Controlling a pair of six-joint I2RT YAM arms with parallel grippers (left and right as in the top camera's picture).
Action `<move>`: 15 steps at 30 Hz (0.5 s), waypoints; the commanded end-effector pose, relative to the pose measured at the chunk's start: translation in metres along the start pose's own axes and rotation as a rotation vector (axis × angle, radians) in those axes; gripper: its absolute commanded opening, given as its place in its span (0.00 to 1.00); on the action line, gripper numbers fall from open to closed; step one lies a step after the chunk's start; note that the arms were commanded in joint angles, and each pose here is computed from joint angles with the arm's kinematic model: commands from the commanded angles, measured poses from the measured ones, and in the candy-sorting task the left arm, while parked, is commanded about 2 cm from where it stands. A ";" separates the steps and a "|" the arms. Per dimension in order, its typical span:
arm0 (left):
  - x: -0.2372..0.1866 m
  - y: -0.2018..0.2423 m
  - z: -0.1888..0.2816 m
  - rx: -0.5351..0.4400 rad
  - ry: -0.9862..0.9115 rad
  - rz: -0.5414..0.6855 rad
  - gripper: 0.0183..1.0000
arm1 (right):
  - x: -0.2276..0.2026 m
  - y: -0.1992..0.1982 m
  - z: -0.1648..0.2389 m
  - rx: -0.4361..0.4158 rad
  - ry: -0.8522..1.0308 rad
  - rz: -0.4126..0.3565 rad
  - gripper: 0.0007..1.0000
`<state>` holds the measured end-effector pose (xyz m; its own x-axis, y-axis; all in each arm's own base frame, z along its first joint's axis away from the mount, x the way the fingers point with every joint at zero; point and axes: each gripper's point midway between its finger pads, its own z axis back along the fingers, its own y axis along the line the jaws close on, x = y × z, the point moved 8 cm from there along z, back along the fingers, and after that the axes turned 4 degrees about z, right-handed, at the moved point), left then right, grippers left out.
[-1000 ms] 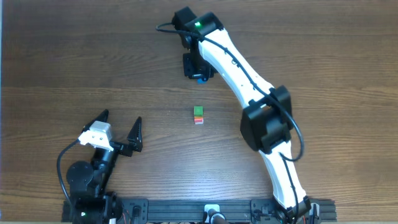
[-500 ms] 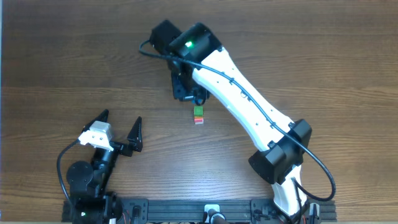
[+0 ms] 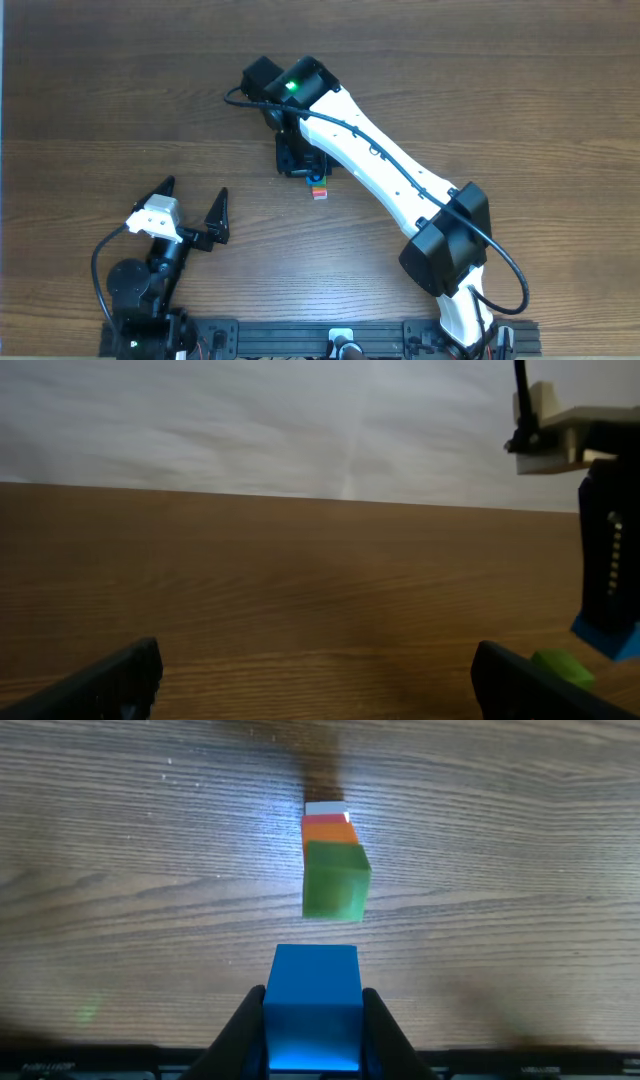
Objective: Stack Cubes
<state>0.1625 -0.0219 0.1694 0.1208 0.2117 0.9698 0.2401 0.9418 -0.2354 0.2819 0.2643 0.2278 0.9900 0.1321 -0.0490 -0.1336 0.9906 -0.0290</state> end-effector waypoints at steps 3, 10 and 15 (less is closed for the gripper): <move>-0.002 -0.001 0.000 -0.014 0.000 -0.016 1.00 | 0.003 -0.010 -0.008 0.025 0.005 -0.053 0.01; -0.002 -0.001 0.000 -0.014 0.000 -0.016 1.00 | 0.001 -0.014 -0.014 0.054 -0.028 -0.067 0.01; -0.002 -0.001 0.000 -0.014 0.000 -0.016 1.00 | 0.005 -0.013 -0.015 0.066 -0.047 -0.068 0.01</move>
<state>0.1625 -0.0219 0.1694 0.1208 0.2117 0.9698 0.2401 0.9418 -0.2354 0.2876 0.2552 0.1995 0.9958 0.0815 -0.0407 -0.0814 0.9967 0.0038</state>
